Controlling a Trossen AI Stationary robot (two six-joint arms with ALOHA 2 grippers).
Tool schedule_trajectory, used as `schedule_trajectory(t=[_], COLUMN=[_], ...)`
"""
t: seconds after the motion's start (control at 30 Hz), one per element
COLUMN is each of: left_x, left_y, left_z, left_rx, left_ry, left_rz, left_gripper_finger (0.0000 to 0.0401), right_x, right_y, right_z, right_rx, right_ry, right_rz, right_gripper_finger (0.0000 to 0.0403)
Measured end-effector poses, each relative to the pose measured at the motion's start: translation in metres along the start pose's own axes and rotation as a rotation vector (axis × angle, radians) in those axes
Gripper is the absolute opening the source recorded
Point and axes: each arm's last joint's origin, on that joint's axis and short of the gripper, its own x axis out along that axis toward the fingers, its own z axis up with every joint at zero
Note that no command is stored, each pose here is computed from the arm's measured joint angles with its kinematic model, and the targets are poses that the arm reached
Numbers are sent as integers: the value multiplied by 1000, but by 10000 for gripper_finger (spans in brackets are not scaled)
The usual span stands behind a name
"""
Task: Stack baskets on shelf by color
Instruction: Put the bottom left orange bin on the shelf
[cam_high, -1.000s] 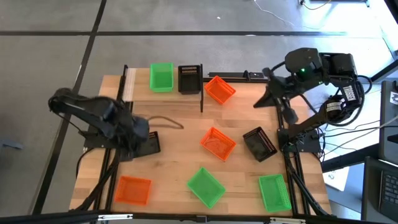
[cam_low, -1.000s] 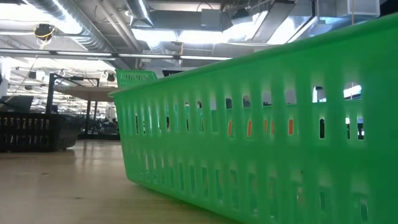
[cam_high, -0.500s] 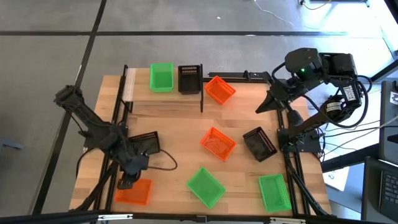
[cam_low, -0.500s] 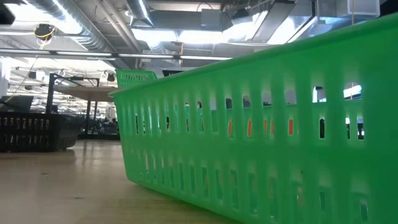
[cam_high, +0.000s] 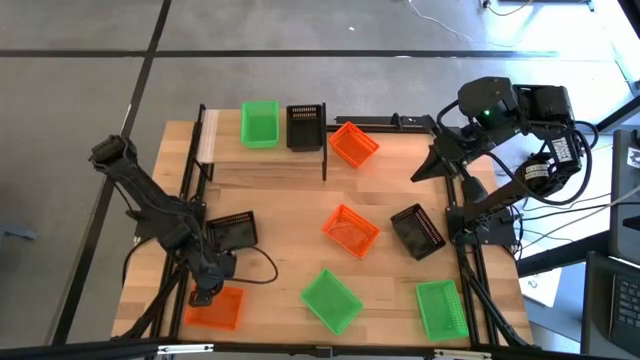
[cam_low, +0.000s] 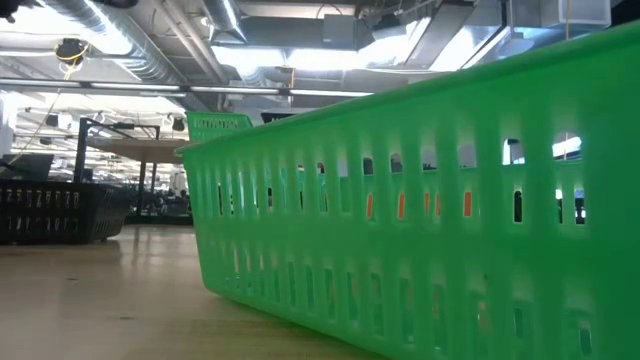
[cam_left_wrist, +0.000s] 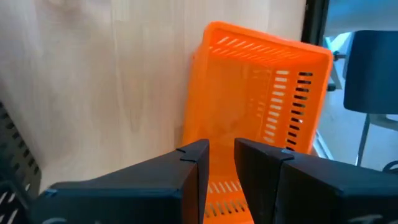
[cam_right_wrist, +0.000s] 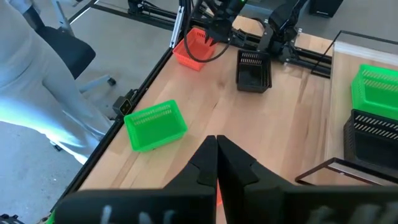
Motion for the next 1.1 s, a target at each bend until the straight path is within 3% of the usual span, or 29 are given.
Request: schedule_trajectory(t=[0.87, 1.1], left_x=[36, 46], left_y=[15, 17], left_z=[-12, -11], left_rx=[23, -91], left_ry=[38, 52], left_rz=[52, 92], left_gripper_finger=[66, 66], right_x=[0, 0], right_y=[0, 0], right_z=[0, 0], right_rx=[13, 13], right_ry=[0, 0], right_rz=[-1, -1], right_gripper_finger=[0, 0])
